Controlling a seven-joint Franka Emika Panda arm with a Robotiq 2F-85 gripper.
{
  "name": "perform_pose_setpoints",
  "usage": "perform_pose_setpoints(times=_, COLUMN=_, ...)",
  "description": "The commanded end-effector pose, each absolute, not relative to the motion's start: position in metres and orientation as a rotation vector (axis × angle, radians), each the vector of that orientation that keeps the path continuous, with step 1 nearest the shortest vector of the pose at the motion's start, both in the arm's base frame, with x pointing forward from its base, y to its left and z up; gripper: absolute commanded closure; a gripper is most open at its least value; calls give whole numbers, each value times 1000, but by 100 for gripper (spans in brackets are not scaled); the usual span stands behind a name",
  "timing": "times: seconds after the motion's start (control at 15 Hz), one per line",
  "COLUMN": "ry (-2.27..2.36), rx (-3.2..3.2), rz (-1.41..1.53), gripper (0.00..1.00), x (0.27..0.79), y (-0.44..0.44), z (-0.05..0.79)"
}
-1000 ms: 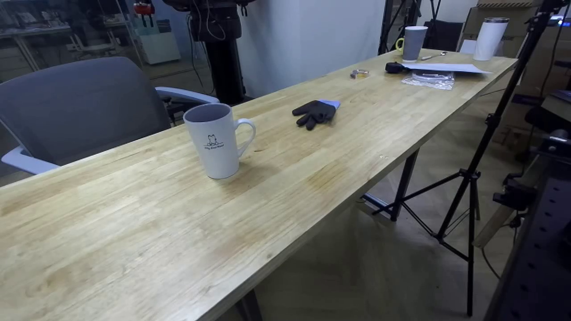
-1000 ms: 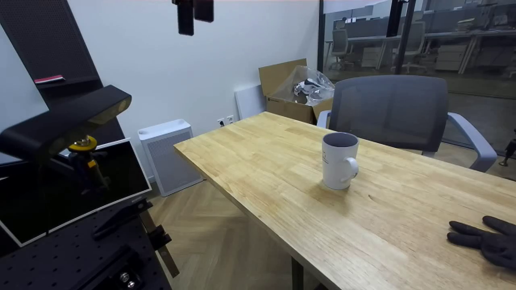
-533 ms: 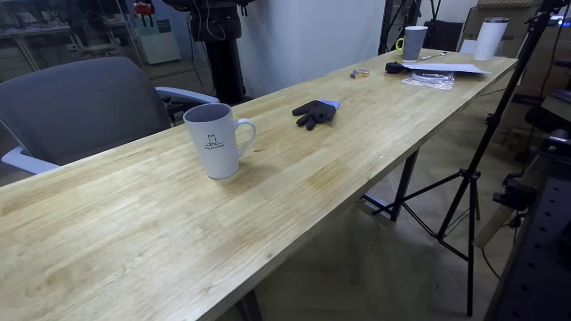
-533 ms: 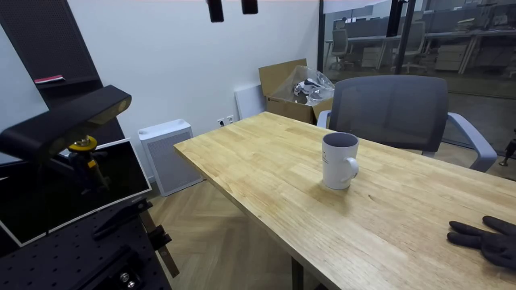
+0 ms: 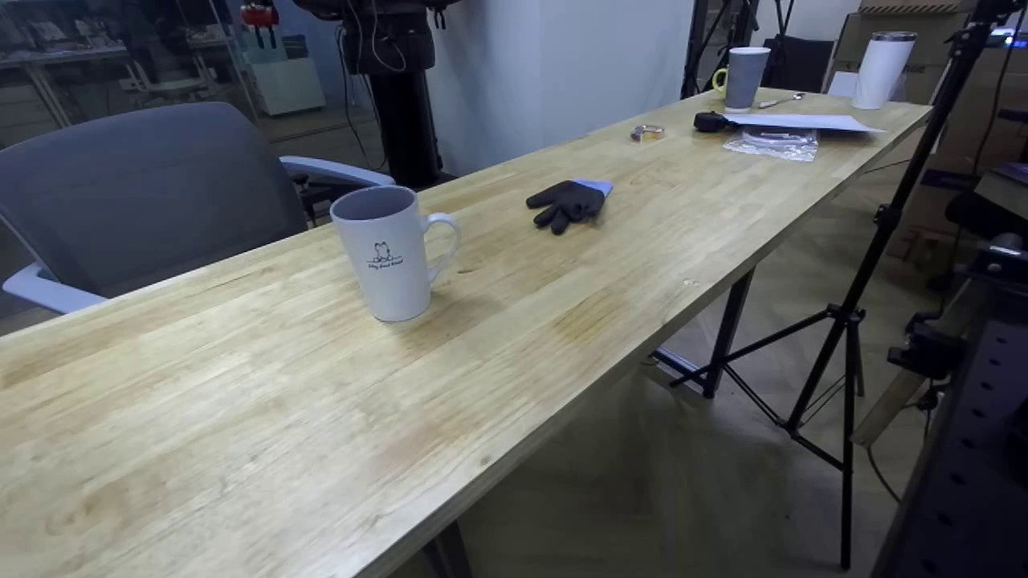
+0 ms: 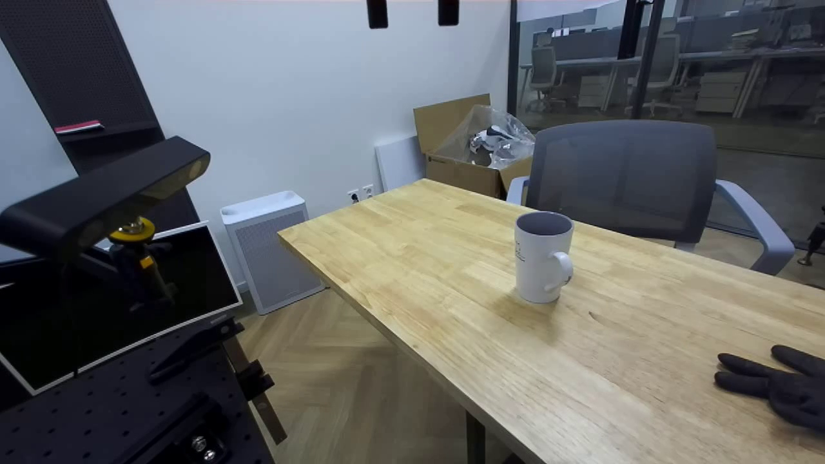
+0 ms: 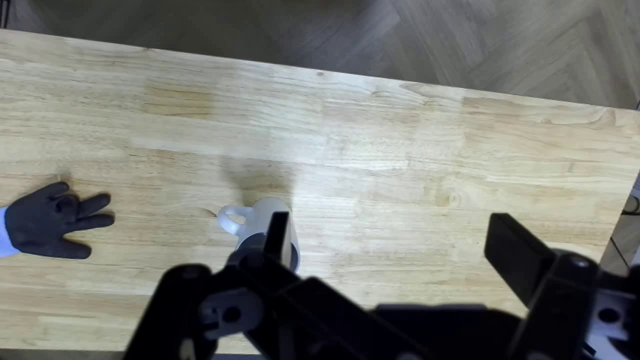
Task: Move the mug to the right
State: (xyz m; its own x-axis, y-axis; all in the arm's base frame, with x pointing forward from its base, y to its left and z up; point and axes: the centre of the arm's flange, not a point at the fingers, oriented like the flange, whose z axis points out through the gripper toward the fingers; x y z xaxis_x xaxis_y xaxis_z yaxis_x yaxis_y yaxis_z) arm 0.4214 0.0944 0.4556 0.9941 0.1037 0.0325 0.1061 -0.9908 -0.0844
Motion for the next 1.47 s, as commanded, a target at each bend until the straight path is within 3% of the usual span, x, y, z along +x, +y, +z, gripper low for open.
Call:
perform_pose_setpoints(times=0.0, ry=-165, rx=-3054, rz=-7, gripper=0, x=472, y=85, z=463)
perform_pose_setpoints(times=0.73, ry=-124, rx=-3182, rz=11, gripper=0, x=606, y=113, z=449)
perform_pose_setpoints(times=1.4, ry=-200, rx=-3188, rz=131, gripper=0, x=626, y=152, z=360)
